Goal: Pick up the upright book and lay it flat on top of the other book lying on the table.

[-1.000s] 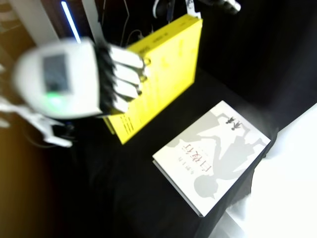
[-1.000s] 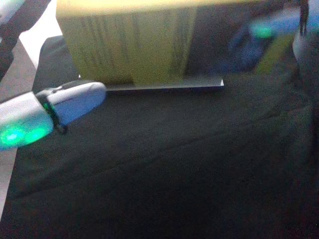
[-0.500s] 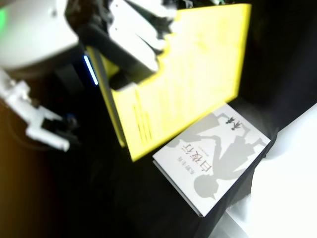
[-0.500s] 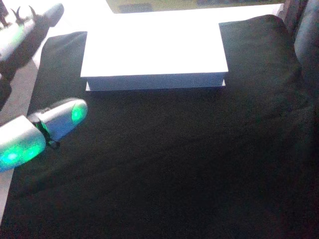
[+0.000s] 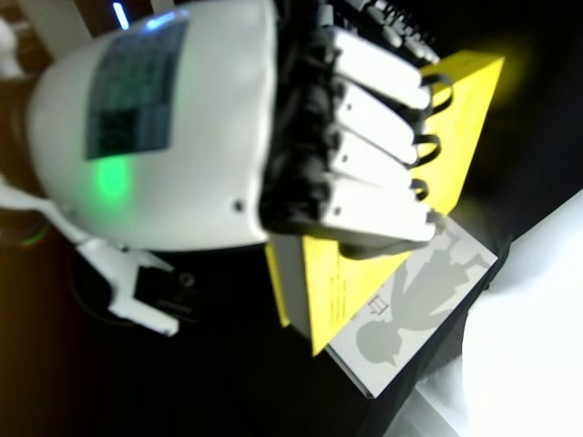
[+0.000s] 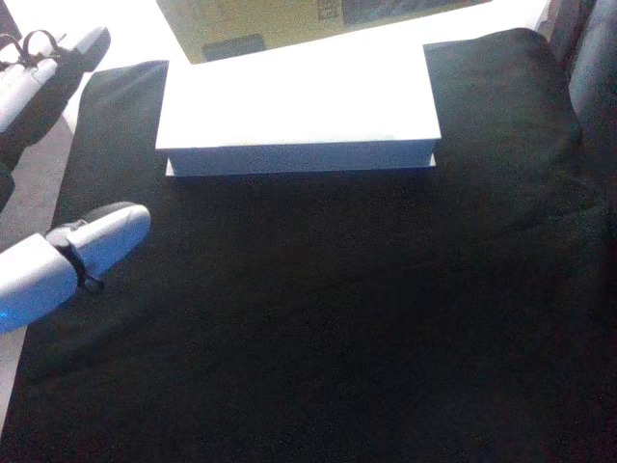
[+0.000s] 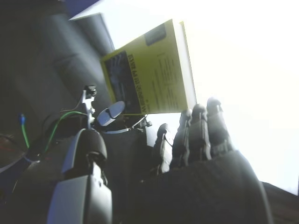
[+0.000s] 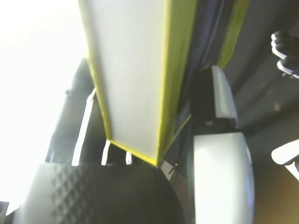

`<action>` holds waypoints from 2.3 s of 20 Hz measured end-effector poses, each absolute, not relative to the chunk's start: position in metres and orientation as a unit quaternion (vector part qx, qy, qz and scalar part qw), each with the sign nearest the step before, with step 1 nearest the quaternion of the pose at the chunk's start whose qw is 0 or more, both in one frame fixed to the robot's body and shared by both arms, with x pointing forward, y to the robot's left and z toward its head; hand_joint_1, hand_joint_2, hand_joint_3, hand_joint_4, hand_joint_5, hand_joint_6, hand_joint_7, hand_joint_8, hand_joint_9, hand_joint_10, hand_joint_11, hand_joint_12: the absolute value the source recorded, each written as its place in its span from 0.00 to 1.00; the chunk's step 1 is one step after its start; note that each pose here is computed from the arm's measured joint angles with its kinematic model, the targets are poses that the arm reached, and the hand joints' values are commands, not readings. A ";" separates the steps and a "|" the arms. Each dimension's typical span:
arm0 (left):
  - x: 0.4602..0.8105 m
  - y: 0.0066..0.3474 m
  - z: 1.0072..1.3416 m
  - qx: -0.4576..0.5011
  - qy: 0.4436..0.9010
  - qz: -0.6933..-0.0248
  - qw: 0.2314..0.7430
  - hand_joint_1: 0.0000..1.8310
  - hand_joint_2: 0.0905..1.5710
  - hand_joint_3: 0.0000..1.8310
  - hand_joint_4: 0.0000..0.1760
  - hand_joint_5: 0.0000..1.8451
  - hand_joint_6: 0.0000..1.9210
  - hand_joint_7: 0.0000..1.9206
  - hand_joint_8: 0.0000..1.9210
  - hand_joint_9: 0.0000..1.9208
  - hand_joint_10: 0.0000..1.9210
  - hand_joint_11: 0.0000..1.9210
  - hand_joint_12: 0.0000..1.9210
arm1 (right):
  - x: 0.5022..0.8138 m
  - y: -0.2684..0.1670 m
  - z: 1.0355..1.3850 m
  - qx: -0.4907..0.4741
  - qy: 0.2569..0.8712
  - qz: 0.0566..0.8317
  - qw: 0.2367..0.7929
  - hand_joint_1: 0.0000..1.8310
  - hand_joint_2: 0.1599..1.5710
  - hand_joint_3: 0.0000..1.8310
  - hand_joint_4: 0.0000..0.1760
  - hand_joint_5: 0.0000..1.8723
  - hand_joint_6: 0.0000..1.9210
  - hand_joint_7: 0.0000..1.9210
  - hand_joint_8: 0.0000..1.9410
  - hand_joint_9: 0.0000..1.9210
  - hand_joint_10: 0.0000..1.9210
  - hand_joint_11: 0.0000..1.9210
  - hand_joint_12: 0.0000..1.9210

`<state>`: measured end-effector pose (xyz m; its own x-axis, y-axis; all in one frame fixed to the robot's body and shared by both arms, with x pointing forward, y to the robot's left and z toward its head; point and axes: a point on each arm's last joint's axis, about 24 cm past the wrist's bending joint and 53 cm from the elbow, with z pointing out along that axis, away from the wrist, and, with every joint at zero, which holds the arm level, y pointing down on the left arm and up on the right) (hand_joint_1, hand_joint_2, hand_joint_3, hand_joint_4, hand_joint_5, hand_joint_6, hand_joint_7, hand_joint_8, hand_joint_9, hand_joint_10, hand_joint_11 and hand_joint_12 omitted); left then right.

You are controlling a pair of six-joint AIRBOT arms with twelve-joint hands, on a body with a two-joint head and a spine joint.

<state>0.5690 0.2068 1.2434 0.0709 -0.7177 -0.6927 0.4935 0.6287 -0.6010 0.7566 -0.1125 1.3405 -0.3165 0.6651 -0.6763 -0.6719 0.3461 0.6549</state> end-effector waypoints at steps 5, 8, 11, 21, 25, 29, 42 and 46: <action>0.566 0.209 1.241 -0.103 0.539 -0.415 0.725 0.31 0.76 0.01 0.89 0.00 0.00 0.00 0.00 0.00 0.00 0.00 0.00 | 0.764 -0.108 1.278 0.014 0.620 0.554 0.555 0.75 0.70 0.00 0.00 0.38 0.58 0.53 0.48 0.47 0.71 0.40 0.87; 0.566 0.212 1.238 -0.109 0.543 -0.411 0.725 0.30 0.77 0.01 0.78 0.00 0.00 0.00 0.00 0.00 0.00 0.00 0.00 | 0.770 -0.111 1.251 0.033 0.640 0.543 0.543 0.69 0.69 0.00 0.00 0.44 0.54 0.57 0.53 0.57 0.65 0.49 0.86; 0.565 0.214 1.238 -0.109 0.541 -0.409 0.727 0.28 0.77 0.01 0.75 0.00 0.00 0.00 0.00 0.00 0.00 0.00 0.00 | 0.770 -0.112 1.239 0.053 0.637 0.556 0.532 0.68 0.71 0.00 0.00 0.42 0.56 0.53 0.60 0.56 0.71 0.51 0.88; 0.563 0.220 1.236 -0.121 0.541 -0.402 0.729 0.27 0.81 0.02 0.69 0.00 0.00 0.00 0.00 0.00 0.00 0.00 0.00 | 0.751 -0.092 1.202 0.051 0.648 0.577 0.494 0.76 0.68 0.00 0.00 0.43 0.53 0.56 0.42 0.53 0.67 0.45 0.85; 0.563 0.220 1.235 -0.121 0.542 -0.401 0.728 0.27 0.83 0.01 0.76 0.00 0.00 0.00 0.00 0.00 0.00 0.00 0.00 | 0.761 -0.098 1.208 0.061 0.644 0.576 0.500 0.61 0.76 0.00 0.00 0.40 0.69 0.50 0.87 0.55 0.97 0.52 1.00; 0.564 0.220 1.235 -0.121 0.542 -0.401 0.728 0.27 0.82 0.01 0.77 0.00 0.00 0.00 0.00 0.00 0.00 0.00 0.00 | 0.781 -0.108 1.233 0.058 0.648 0.542 0.532 0.73 0.72 0.00 0.00 0.38 0.59 0.53 0.53 0.49 0.76 0.39 0.93; 0.566 0.223 1.235 -0.118 0.542 -0.397 0.731 0.28 0.84 0.01 0.62 0.00 0.00 0.00 0.00 0.00 0.00 0.00 0.00 | 0.781 -0.077 1.203 0.030 0.678 0.515 0.523 0.75 0.72 0.00 0.00 0.38 0.57 0.47 0.59 0.46 0.78 0.35 0.98; 0.564 0.221 1.235 -0.115 0.542 -0.399 0.730 0.27 0.84 0.00 0.73 0.00 0.00 0.00 0.00 0.00 0.00 0.00 0.00 | 0.769 -0.076 1.174 0.024 0.697 0.511 0.502 0.65 0.63 0.00 0.00 0.31 0.21 0.35 0.15 0.30 0.49 0.19 0.84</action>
